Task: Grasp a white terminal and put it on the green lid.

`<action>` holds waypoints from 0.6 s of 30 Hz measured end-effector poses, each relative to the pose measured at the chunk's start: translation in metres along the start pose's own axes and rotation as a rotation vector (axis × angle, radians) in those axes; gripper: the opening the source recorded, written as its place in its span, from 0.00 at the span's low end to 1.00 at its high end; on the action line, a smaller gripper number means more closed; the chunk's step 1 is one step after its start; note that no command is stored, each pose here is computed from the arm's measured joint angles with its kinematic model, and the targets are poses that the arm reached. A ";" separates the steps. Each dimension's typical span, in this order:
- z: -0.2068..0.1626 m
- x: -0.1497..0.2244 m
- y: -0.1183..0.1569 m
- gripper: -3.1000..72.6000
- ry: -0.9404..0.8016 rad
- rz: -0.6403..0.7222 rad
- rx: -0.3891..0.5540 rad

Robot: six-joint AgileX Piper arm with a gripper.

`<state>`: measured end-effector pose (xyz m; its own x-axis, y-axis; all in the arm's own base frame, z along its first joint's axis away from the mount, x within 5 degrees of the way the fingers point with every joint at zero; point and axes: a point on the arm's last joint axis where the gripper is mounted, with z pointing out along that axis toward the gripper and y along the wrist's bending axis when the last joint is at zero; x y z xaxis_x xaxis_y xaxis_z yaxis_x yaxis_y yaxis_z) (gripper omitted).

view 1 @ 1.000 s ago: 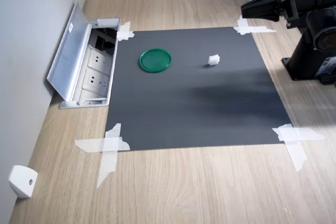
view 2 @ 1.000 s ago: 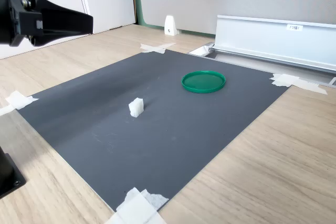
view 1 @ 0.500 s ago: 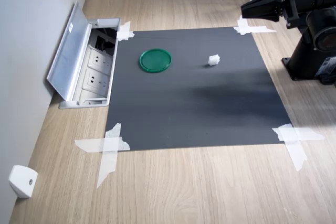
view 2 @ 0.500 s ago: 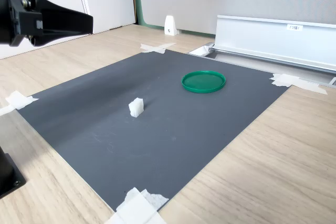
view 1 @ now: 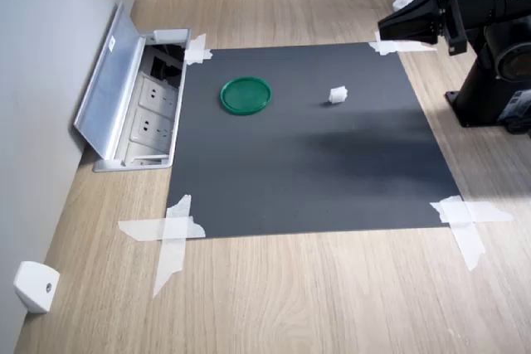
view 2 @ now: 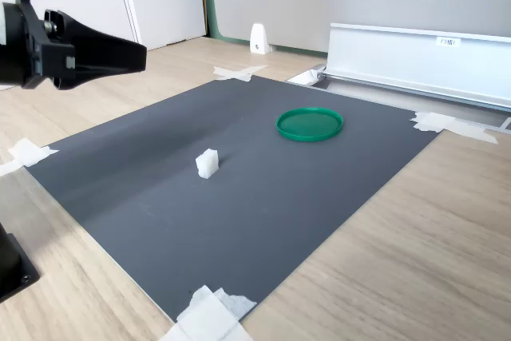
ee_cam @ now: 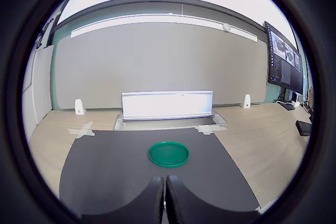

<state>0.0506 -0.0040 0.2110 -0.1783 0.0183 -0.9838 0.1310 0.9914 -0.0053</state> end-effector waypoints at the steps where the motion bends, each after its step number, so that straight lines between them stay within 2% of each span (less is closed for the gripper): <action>1: 0.000 0.000 0.000 0.03 -0.001 0.000 0.000; 10: 0.004 -0.039 -0.001 0.03 0.067 -0.029 0.003; 18: 0.025 -0.088 -0.007 0.03 0.379 -0.122 0.002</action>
<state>0.0901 -0.0154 0.2926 -0.5399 -0.0524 -0.8401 0.0885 0.9890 -0.1186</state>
